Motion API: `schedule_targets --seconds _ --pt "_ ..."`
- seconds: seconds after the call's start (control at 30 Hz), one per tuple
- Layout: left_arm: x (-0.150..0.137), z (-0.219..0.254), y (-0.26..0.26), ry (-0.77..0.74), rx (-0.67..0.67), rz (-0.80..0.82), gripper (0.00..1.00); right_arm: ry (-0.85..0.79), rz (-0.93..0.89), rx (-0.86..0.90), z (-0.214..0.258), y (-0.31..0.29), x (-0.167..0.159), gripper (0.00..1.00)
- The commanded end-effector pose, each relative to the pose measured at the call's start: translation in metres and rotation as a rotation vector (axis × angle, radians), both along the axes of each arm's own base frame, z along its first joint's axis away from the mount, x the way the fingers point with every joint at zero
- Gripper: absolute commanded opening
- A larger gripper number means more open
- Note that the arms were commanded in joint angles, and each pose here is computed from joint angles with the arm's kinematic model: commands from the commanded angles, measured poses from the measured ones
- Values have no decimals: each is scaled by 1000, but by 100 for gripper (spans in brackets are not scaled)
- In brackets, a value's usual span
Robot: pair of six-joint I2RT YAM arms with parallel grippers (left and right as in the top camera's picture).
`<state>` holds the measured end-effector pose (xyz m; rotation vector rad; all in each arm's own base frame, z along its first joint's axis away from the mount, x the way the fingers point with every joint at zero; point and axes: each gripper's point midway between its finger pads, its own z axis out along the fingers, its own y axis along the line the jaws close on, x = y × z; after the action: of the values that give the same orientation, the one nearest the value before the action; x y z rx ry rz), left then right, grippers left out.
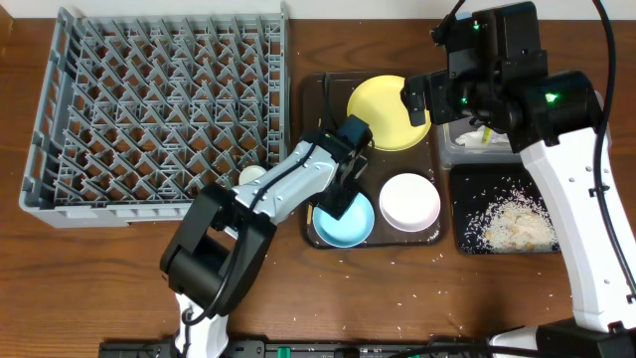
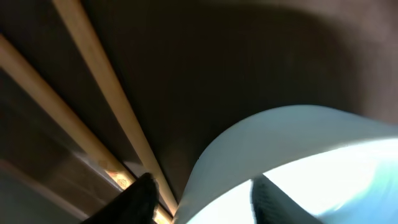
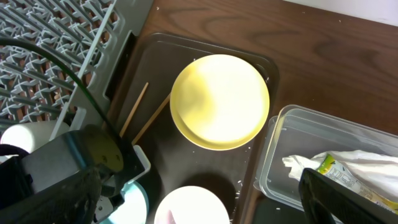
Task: Sort waste into correct bins and load items into the dishwasher
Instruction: 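Move the left gripper to the light-blue bowl and grasp its rim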
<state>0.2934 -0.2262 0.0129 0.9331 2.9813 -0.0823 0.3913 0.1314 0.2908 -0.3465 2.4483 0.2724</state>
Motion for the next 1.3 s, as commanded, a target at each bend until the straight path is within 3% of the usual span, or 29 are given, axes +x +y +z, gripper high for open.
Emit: schedule_targets --seconds 0.0,0.13,0.27,0.63,1.1,1.13,1.27 --pt "-1 1 1 3 0 -8 39 -10 -3 -6 1 -3 2 99" --pt "-1 3 1 -1 -4 -7 26 -10 -3 -6 1 -3 2 99" --pt "0 6 1 -7 -7 -4 8 -10 -3 -6 1 -3 2 99" --pt "6 16 12 -53 39 122 7 -11 -3 -6 1 -3 2 99" --pt "25 96 28 -272 -33 314 7 -10 -3 -7 1 -3 2 99" --pt "23 98 29 -272 -34 315 8 -10 -3 -7 1 -3 2 99" --pt "5 91 31 -181 -20 304 46 -10 -3 -7 1 -3 2 99"
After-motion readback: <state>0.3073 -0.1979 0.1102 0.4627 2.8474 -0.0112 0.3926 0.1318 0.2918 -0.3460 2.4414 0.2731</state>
